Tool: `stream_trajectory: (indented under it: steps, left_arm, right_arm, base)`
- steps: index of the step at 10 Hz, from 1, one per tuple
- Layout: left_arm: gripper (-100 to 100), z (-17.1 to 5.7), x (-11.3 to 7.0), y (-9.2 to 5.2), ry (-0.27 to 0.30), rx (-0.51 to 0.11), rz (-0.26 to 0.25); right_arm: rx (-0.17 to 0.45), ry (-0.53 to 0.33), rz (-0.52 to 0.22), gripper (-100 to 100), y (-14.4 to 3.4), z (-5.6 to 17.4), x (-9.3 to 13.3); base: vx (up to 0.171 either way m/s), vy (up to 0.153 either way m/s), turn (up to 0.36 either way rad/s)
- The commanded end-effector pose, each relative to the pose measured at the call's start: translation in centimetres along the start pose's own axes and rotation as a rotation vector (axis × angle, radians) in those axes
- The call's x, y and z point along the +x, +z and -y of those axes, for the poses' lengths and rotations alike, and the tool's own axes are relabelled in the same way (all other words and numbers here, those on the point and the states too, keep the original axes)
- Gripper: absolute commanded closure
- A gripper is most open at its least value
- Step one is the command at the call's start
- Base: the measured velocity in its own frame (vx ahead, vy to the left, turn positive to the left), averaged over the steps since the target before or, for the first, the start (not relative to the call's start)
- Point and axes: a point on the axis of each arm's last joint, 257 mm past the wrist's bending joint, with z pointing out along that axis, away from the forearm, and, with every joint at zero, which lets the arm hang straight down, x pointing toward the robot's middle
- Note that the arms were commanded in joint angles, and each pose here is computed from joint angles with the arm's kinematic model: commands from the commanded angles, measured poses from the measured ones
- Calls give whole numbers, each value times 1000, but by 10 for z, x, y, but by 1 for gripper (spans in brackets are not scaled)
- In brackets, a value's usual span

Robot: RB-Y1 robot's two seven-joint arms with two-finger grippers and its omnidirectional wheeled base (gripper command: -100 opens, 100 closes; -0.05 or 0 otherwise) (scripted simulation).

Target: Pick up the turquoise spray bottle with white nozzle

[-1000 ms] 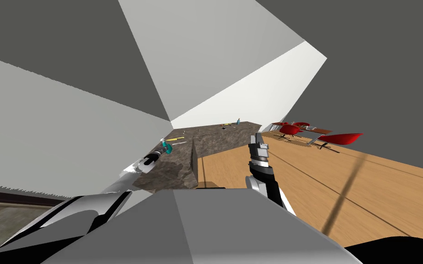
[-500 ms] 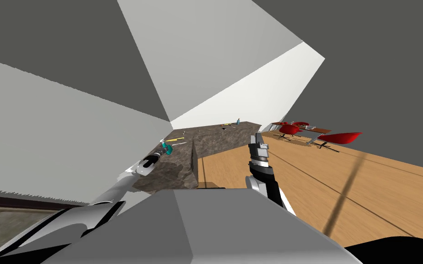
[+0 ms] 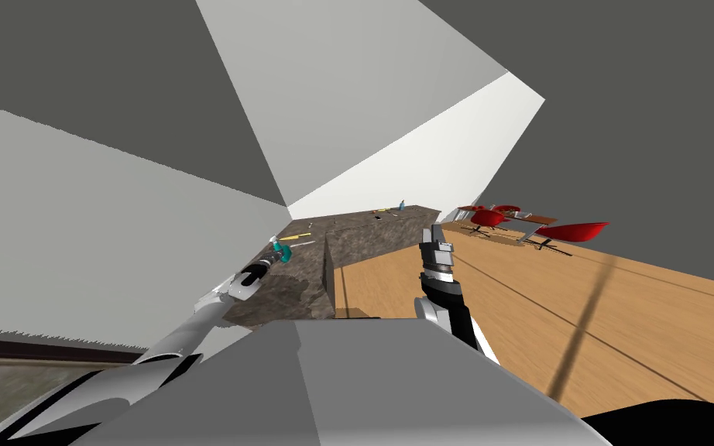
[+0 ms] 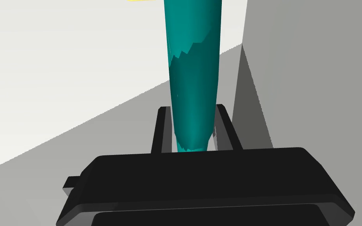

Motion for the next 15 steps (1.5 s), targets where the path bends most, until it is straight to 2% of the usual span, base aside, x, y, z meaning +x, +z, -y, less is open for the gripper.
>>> stream_trajectory:
  steps: [1,2,3,4,5,6,7,8,10,11,12,14,15]
  left_arm:
    - [100,6,-7,-1,3,14,16]
    - [100,-7,8,-12,-9,-29,-10]
    - [100,-3,8,-18,-1,-16,-8]
    - [100,4,-1,-16,0,0,10]
    - [100,-9,13,-28,-10,-45,-15]
    - [100,-1,7,-33,-2,-24,-1]
    - [100,10,-5,-31,-1,-3,22]
    - [100,-6,10,-46,-8,-51,-5]
    - [100,12,-7,-47,-2,-14,29]
    - [100,-6,6,-61,-11,-67,4]
    - [100,-2,6,-66,-6,-57,6]
    - [100,13,-11,-65,-4,-27,39]
    - [100,-5,2,-80,-11,-81,14]
  right_arm:
    - [0,0,0,0,0,0,0]
    - [0,0,0,0,0,0,0]
    - [0,0,0,0,0,0,0]
    - [0,0,0,0,0,0,0]
    - [0,0,0,0,0,0,0]
    - [0,0,0,0,0,0,0]
    - [0,0,0,0,0,0,0]
    - [0,0,0,0,0,0,0]
    - [0,0,0,0,0,0,0]
    - [0,0,0,0,0,0,0]
    - [0,0,0,0,0,0,0]
    - [0,0,0,0,0,0,0]
    - [0,0,0,0,0,0,0]
  base:
    - [-5,-1,-11]
    - [17,27,-48]
    - [25,38,-20]
    - [13,19,13]
    - [32,35,-42]
    - [22,36,-21]
    - [5,14,8]
    - [28,31,-41]
    - [18,25,-4]
    - [19,33,-52]
    - [24,32,-31]
    - [6,7,12]
    - [24,22,-63]
